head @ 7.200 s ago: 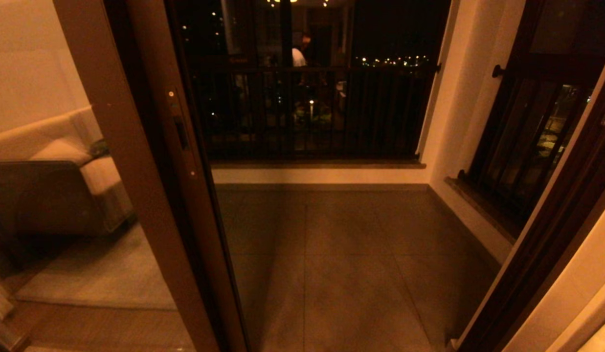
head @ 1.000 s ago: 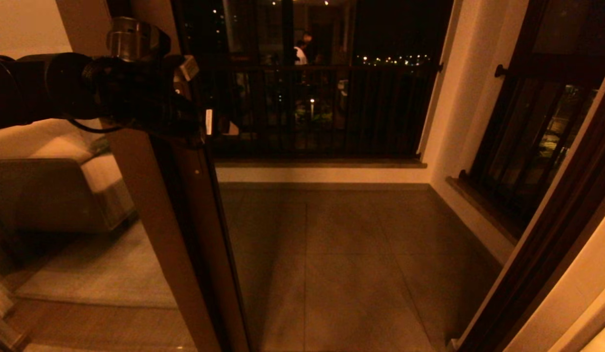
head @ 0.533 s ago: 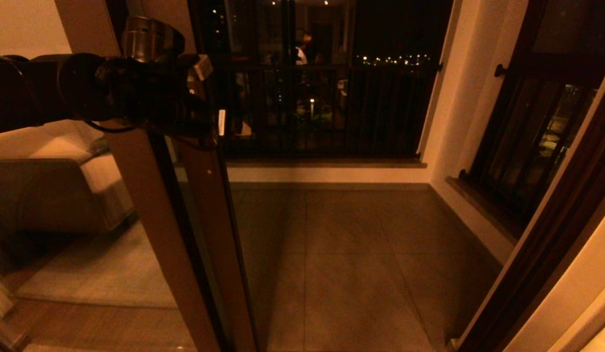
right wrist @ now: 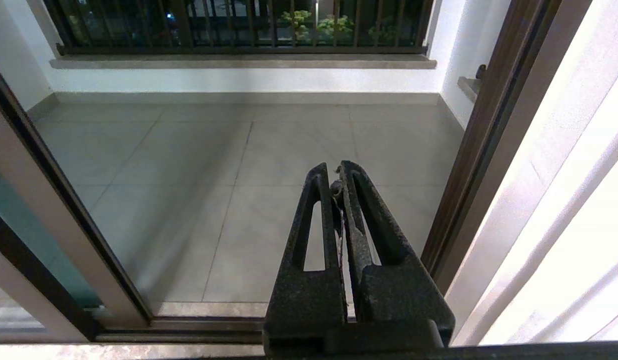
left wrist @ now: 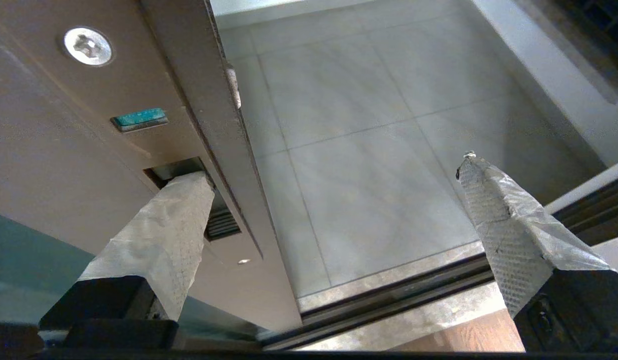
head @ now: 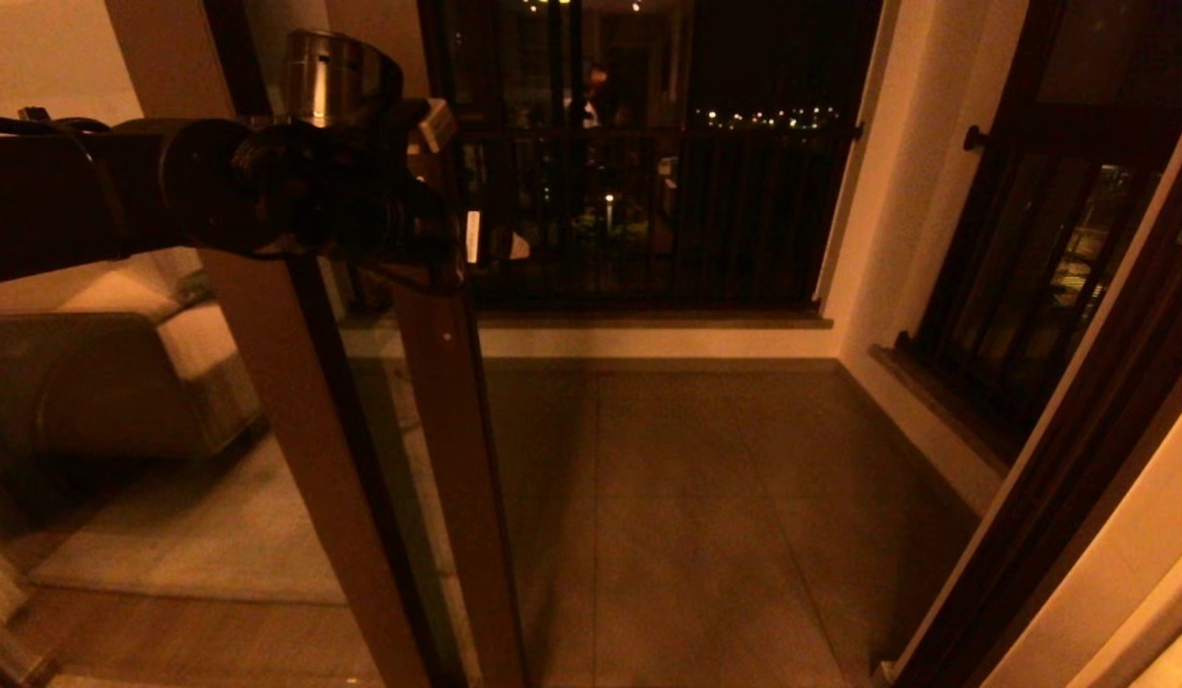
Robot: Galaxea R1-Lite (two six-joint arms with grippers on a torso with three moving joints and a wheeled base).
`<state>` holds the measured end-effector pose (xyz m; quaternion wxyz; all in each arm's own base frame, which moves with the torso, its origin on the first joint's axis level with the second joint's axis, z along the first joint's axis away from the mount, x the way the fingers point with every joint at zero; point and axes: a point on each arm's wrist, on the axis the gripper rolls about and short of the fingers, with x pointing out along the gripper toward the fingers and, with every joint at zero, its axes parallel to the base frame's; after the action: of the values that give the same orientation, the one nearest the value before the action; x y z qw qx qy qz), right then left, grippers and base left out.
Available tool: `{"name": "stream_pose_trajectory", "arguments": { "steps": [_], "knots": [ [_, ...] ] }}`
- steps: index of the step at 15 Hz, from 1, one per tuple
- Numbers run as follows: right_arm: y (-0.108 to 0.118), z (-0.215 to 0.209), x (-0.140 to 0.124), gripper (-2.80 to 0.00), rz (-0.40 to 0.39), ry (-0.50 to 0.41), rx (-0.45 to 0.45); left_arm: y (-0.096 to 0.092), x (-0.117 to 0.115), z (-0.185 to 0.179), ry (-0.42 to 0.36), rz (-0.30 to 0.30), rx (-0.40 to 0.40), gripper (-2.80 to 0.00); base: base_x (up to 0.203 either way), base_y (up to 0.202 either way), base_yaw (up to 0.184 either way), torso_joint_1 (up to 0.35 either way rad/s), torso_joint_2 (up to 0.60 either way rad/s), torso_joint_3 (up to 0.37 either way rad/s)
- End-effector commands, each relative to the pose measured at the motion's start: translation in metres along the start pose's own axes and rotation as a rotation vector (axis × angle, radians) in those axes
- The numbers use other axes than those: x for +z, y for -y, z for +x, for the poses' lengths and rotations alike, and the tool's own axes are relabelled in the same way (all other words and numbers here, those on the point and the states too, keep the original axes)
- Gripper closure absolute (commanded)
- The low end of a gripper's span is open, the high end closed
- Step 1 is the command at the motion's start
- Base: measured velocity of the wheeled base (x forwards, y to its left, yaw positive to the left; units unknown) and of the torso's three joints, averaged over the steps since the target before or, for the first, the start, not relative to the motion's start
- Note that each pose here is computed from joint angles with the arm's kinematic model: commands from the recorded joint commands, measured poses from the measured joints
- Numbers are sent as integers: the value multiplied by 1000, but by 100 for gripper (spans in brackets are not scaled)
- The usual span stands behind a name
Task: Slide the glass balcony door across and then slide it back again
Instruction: Close the slid door
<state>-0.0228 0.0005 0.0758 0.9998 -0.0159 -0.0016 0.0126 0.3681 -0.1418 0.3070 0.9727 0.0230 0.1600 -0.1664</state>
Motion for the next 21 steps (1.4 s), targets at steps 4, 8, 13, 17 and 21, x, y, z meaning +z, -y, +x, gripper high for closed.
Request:
{"name": "stream_pose_trajectory", "arguments": {
  "steps": [4, 8, 13, 17, 21],
  "knots": [
    [0, 0, 0, 0, 0, -1, 1, 12, 0, 4, 23, 8, -10, -280, 0, 0, 0, 0, 0, 0],
    [0, 0, 0, 0, 0, -1, 1, 28, 1, 3, 42, 18, -44, -280, 0, 0, 0, 0, 0, 0],
    [0, 0, 0, 0, 0, -1, 1, 60, -1, -3, 45, 40, -30, -280, 0, 0, 0, 0, 0, 0],
    [0, 0, 0, 0, 0, -1, 1, 62, -2, -5, 41, 37, -1, -280, 0, 0, 0, 0, 0, 0],
    [0, 0, 0, 0, 0, -1, 1, 62, -2, -5, 43, 38, -2, -280, 0, 0, 0, 0, 0, 0]
  ]
}}
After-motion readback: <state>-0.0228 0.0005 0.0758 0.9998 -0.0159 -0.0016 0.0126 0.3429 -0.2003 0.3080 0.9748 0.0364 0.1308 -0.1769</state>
